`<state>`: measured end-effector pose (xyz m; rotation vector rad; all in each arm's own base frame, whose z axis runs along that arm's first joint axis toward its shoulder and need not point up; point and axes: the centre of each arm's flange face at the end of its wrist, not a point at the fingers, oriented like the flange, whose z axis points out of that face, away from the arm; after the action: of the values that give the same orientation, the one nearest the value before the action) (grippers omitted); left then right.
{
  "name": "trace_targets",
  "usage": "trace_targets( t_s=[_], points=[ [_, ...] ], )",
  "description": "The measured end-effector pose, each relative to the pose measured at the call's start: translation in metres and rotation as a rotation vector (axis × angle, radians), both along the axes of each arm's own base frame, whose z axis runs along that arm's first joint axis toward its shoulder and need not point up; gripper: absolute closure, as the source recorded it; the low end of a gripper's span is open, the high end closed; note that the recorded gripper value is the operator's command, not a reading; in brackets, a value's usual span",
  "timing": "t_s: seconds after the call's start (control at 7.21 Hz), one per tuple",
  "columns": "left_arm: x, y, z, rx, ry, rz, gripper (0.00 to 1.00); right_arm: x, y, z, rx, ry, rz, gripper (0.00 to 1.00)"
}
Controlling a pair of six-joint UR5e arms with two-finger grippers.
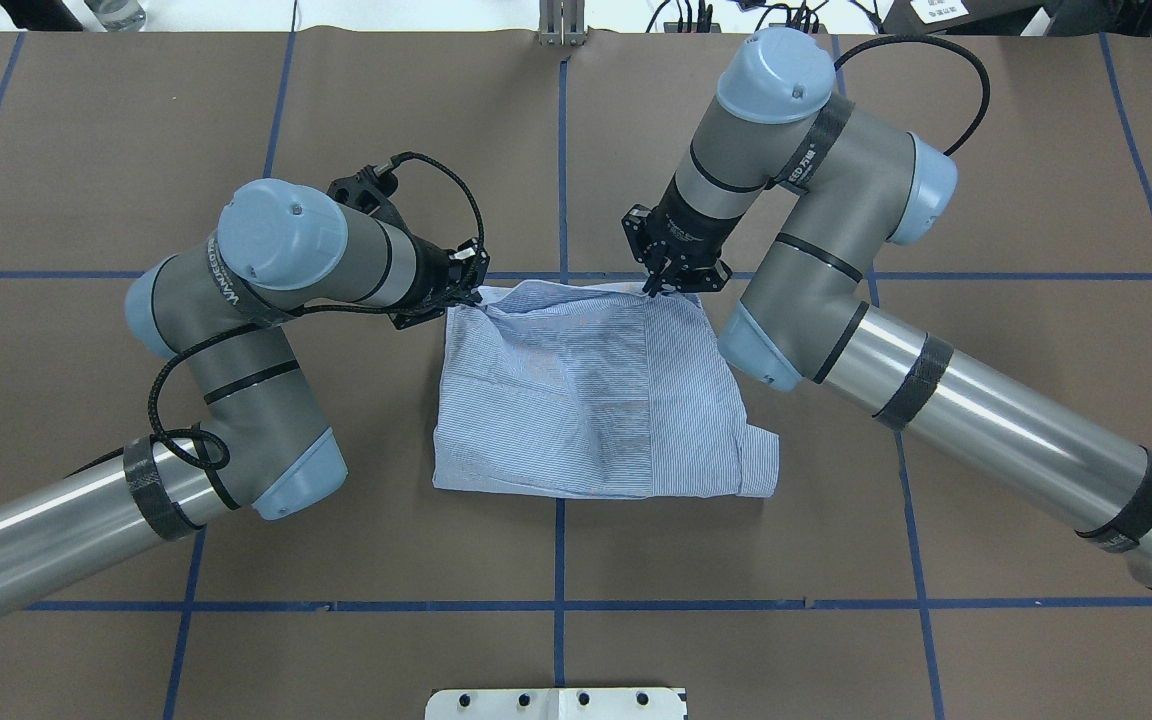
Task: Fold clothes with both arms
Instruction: 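Lay the held edge onto the far edge with both grippers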
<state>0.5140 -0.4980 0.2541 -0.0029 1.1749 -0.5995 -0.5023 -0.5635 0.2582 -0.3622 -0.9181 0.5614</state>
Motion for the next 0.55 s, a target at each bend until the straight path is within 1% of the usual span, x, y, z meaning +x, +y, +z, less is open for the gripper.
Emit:
trace_targets(
  t_s=[0.14, 0.28, 0.42, 0.55],
  points=[
    [0.0004, -0.0005, 0.0010, -0.001, -0.001, -0.001, 1.00, -0.0026, 0.0016, 0.0003, 0.000, 0.000, -0.005, 0.97],
    [0.0009, -0.0009, 0.0016, -0.001, -0.002, -0.001, 1.00, -0.0040, 0.0026, -0.0017, 0.003, -0.003, -0.008, 0.50],
    [0.0015, -0.0014, 0.0026, 0.000, -0.001, -0.001, 0.10, -0.0052, 0.0033, -0.0041, 0.007, -0.008, -0.011, 0.00],
    [0.0018, -0.0017, 0.0034, 0.003, 0.002, -0.002, 0.01, -0.0061, 0.0045, -0.0047, 0.019, -0.020, -0.012, 0.00]
  ],
)
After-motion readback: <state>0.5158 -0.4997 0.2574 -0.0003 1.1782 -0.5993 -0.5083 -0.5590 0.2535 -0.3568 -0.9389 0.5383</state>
